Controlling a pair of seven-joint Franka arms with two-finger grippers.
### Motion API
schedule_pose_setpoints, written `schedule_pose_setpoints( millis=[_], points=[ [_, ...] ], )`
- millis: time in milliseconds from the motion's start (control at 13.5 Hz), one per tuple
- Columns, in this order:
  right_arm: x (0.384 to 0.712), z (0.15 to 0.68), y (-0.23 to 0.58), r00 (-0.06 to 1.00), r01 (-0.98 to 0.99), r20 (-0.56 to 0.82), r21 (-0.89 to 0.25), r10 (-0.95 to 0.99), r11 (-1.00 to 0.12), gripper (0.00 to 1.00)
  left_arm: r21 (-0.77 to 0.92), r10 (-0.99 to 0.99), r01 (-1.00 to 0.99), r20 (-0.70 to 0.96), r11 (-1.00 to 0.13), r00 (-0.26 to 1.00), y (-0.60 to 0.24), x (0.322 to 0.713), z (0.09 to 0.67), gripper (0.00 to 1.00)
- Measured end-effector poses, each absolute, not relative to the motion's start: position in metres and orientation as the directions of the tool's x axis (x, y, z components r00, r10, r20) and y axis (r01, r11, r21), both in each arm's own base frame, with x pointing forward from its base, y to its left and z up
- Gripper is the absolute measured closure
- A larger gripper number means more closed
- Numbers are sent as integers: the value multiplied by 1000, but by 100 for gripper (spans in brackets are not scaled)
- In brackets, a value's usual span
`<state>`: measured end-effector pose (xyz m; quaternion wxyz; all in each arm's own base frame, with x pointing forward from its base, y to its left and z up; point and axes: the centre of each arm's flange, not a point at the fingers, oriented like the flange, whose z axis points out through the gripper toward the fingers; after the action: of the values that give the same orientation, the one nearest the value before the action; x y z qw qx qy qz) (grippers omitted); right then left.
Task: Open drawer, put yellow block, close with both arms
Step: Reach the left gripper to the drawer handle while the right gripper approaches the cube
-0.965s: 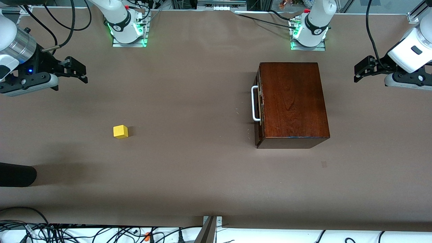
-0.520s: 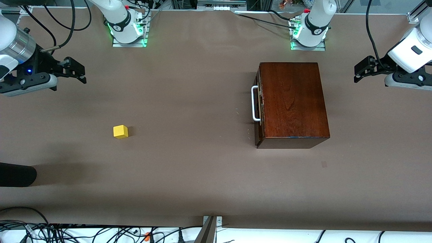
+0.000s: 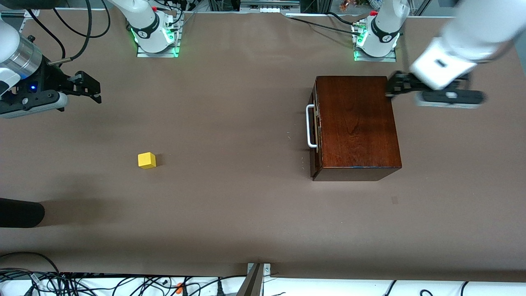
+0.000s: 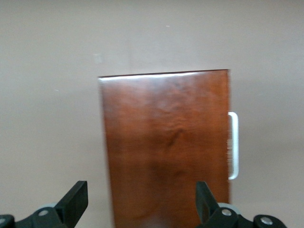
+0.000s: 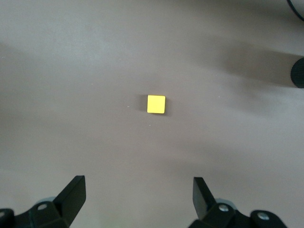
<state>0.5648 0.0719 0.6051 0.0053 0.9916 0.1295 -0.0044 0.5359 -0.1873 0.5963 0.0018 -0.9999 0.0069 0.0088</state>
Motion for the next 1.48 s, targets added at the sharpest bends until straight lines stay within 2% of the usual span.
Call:
schedule_pose_setpoints(
  millis=[371, 742, 1262, 1485],
  points=[
    [567, 601, 72, 967, 256, -16, 9, 256, -967, 0, -68, 62, 63, 6, -996, 998, -328, 502, 547, 0],
    [578, 579, 69, 968, 249, -50, 8, 248, -969, 0, -183, 53, 62, 55, -981, 997, -439, 469, 465, 0],
    [611, 500, 58, 962, 232, -152, 8, 228, -973, 0, -281, -33, -30, 7, -959, 999, -451, 487, 363, 0],
    [625, 447, 60, 962, 250, -116, 13, 247, -968, 0, -298, -64, -73, -40, -952, 997, -450, 489, 334, 0]
  ],
)
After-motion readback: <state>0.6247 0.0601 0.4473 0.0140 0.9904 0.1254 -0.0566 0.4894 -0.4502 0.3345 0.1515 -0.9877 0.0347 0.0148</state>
